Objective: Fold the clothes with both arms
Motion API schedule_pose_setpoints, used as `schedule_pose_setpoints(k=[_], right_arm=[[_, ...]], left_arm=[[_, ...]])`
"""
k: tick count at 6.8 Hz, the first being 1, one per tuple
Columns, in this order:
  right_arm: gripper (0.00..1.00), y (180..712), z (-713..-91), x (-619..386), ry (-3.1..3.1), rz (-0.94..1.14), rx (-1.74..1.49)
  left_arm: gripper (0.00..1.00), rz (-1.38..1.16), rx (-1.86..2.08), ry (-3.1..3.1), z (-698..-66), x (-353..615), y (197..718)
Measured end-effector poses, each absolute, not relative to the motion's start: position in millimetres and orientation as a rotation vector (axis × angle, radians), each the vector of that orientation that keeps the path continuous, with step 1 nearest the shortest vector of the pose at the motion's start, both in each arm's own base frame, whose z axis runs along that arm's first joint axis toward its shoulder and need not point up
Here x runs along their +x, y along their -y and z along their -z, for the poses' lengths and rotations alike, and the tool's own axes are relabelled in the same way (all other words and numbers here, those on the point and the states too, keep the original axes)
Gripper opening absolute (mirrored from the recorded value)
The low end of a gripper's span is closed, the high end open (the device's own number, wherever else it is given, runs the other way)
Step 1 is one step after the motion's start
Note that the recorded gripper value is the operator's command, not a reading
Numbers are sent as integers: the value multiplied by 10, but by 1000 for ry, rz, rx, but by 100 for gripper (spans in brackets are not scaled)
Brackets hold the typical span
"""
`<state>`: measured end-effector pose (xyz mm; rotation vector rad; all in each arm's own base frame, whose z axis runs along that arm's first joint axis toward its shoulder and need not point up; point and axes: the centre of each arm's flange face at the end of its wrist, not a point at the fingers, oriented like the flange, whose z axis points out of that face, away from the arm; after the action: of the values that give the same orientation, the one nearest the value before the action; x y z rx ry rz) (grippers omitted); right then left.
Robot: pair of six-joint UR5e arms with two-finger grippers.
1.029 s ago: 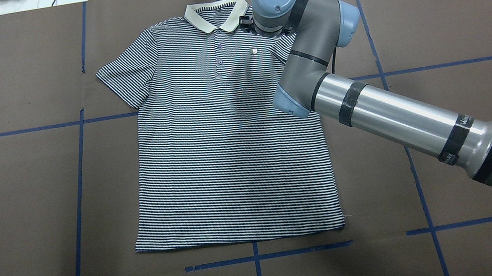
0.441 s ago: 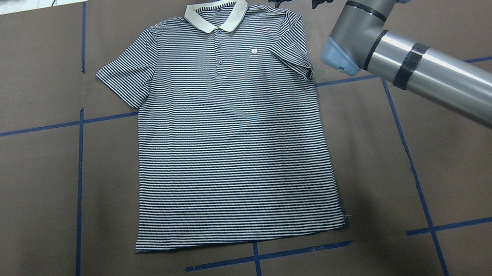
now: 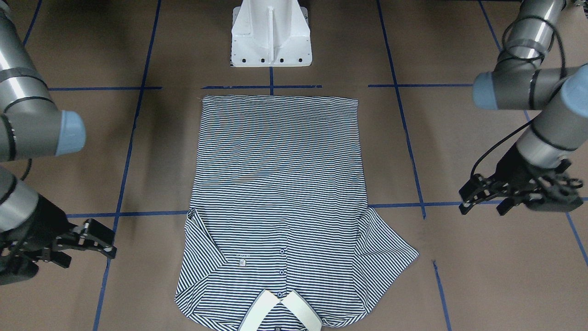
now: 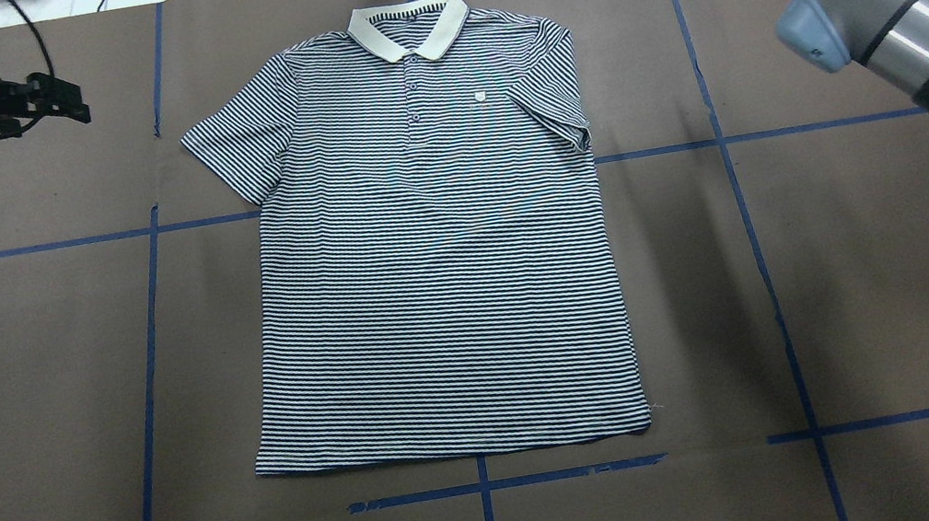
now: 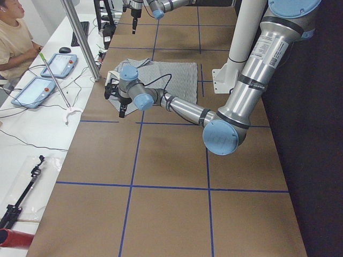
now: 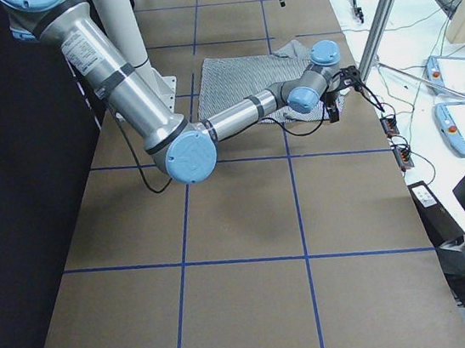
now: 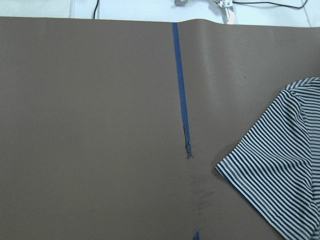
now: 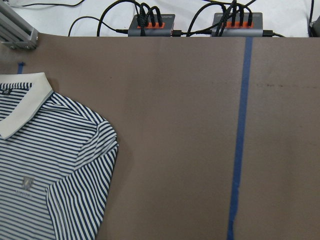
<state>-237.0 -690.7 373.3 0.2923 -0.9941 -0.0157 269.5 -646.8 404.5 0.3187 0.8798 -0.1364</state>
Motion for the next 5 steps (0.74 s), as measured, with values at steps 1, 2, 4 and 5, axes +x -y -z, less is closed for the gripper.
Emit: schedule_pose_setpoints(k=[1,2,4,5], right_arm=[[100,6794,-3899,-2006,1035,49,281],[100,6683,-4058,-1799,1062,63,273],[100,6547,-4284,-1647,1077,69,280],[100,6519,-4339,-1629,1077,68,279]], left_arm=[[87,150,332,-863,-3982,2991,6634],[80,142,354,-871,-3992,3242,6778],[67,112,416,-876,-4254,3737,6839],[65,107,427,-867,-4341,3861,6829]])
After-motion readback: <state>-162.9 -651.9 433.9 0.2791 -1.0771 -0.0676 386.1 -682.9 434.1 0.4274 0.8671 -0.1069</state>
